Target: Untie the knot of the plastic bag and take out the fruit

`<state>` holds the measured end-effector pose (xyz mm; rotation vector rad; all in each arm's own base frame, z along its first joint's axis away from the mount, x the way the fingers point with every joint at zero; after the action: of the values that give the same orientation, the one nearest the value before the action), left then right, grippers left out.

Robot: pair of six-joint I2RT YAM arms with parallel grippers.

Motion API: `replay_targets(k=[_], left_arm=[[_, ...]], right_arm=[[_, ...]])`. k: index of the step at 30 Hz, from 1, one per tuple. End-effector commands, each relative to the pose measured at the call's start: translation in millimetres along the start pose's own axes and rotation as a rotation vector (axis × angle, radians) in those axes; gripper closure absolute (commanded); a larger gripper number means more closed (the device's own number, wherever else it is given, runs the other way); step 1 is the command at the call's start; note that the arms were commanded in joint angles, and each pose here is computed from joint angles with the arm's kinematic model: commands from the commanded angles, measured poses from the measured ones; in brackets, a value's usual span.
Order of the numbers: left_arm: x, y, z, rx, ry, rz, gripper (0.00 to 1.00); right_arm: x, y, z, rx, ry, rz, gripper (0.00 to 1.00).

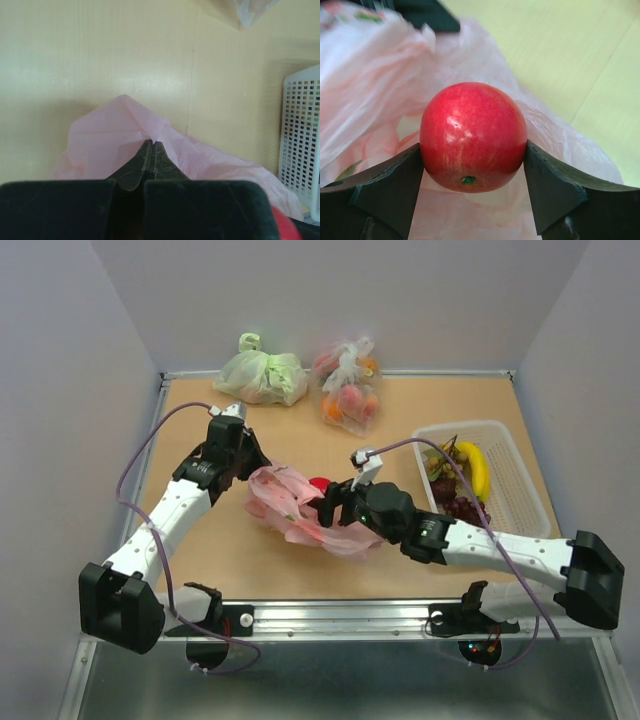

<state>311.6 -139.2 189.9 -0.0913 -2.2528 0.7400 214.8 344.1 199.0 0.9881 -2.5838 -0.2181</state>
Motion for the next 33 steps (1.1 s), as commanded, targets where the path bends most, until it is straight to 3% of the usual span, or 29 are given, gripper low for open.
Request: replay_targets(k=[1, 5, 8, 13, 18, 21, 22, 24, 28, 31, 33], left_arm=[[7.9, -0.1, 16.7, 0.009, 0.033, 0.066, 1.0], [10.5, 15.1, 34.1, 0.012, 0.052, 0.053, 1.0], [9.7, 30.2, 41.2, 0.013, 0.038, 0.013, 1.0], [13.9, 16.1, 40.2, 0.032, 0.006, 0.118, 1.0], [17.6, 1.1, 57.2, 0.026, 0.034, 0.233, 1.0], [15.8, 4.6, 74.6, 0.014, 0.06, 0.245, 1.0], [14.3, 10.9, 81.7, 0.017, 0.067, 0.237, 1.0], [16.2, 14.1, 85.9, 0.017, 0.061, 0.245, 1.0], [15.6, 26.9, 98.8, 0.018, 0.073, 0.232, 1.0], [18.0, 31.2, 101.6, 0.01, 0.062, 0.236, 1.0], [19.1, 30.2, 100.5, 0.009, 0.057, 0.242, 1.0]], right_arm=[[20.7, -27.2, -37.4, -0.009, -0.141, 0.138, 0.87], [28.9, -38.3, -52.9, -0.026, -0.197, 0.207, 0.87], [20.8, -40.7, -39.5, 0.028, -0.155, 0.215, 0.87], [-2.2, -28.6, 29.4, 0.158, 0.058, 0.083, 0.83], [-10.0, -37.4, 90.1, 0.235, 0.208, 0.096, 0.77], [-9.5, -38.3, 97.4, 0.251, 0.226, 0.098, 0.58], [-8.7, -37.1, 98.4, 0.257, 0.232, 0.095, 0.39], [-6.8, -33.6, 98.0, 0.265, 0.245, 0.087, 0.17], [-1.6, -24.6, 90.1, 0.218, 0.249, 0.066, 0.07], [6.1, -15.0, 61.7, 0.136, 0.179, 0.059, 0.0], [9.8, -11.7, 51.7, 0.107, 0.164, 0.058, 0.0]])
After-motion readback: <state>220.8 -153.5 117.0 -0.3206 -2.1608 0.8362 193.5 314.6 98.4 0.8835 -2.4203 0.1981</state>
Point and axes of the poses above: each gripper's point midway between its finger pads, its own x axis back along the fingers, its own y axis along the line the jaws close on, z = x × y, the point moved 1 cm from there along x, back along the fingers, and after that the axes turned 8 degrees about x, right-handed, at the moved point
